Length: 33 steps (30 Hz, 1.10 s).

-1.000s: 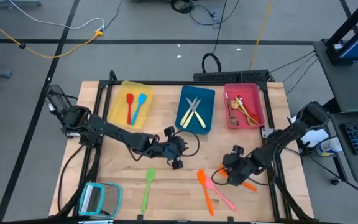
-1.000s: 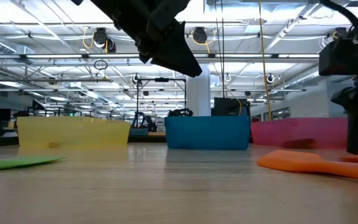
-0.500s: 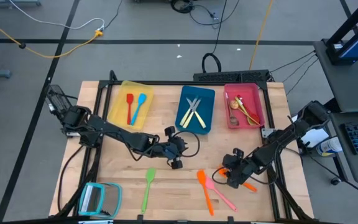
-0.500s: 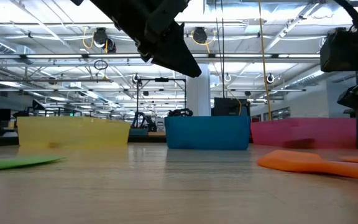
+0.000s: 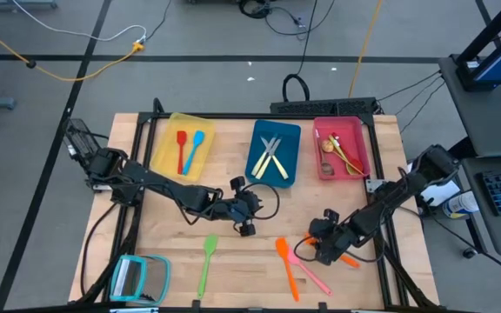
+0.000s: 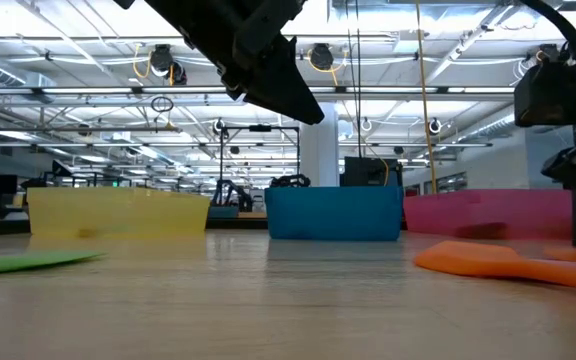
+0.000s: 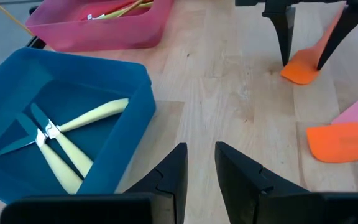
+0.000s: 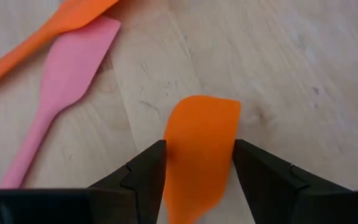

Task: Pick & Place Kitchen Items
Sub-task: Put the right orange spatula into the yellow bin

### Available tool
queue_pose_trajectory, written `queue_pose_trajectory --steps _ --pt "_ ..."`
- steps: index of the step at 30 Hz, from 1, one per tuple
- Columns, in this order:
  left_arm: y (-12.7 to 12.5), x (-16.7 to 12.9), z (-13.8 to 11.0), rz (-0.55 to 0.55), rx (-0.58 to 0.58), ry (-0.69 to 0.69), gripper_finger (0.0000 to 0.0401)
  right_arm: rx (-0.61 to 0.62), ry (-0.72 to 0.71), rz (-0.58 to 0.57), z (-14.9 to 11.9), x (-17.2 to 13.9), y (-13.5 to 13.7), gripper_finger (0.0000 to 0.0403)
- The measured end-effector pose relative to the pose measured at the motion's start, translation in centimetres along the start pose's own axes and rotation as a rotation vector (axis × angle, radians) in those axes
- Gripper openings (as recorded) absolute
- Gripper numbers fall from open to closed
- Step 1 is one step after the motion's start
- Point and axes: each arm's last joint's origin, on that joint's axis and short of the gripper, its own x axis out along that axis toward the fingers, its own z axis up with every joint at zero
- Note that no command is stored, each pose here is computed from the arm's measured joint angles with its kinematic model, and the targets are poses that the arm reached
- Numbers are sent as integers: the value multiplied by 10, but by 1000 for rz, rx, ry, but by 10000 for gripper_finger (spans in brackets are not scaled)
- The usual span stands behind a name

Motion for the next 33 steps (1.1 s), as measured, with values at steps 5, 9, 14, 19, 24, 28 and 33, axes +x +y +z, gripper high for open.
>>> queue_pose_trajectory --steps 5,9,14,19,24,28,33 --pt "0 0 0 0 0 1 88 -13 23 -45 -3 1 -4 183" --pt "0 0 0 0 0 1 88 -14 21 -55 -3 2 -5 183" --pt "0 0 0 0 -7 1 88 -14 24 -61 -4 2 -5 166" --pt "0 0 0 0 -7 1 88 -9 27 -58 -4 2 -5 107" --pt "0 0 0 -1 -14 1 88 13 53 -15 -4 2 -3 64" --pt "0 0 0 -1 -14 1 88 -5 21 35 -1 2 2 41" --pt "0 0 0 -10 -13 2 88 -70 -28 103 4 -1 7 16"
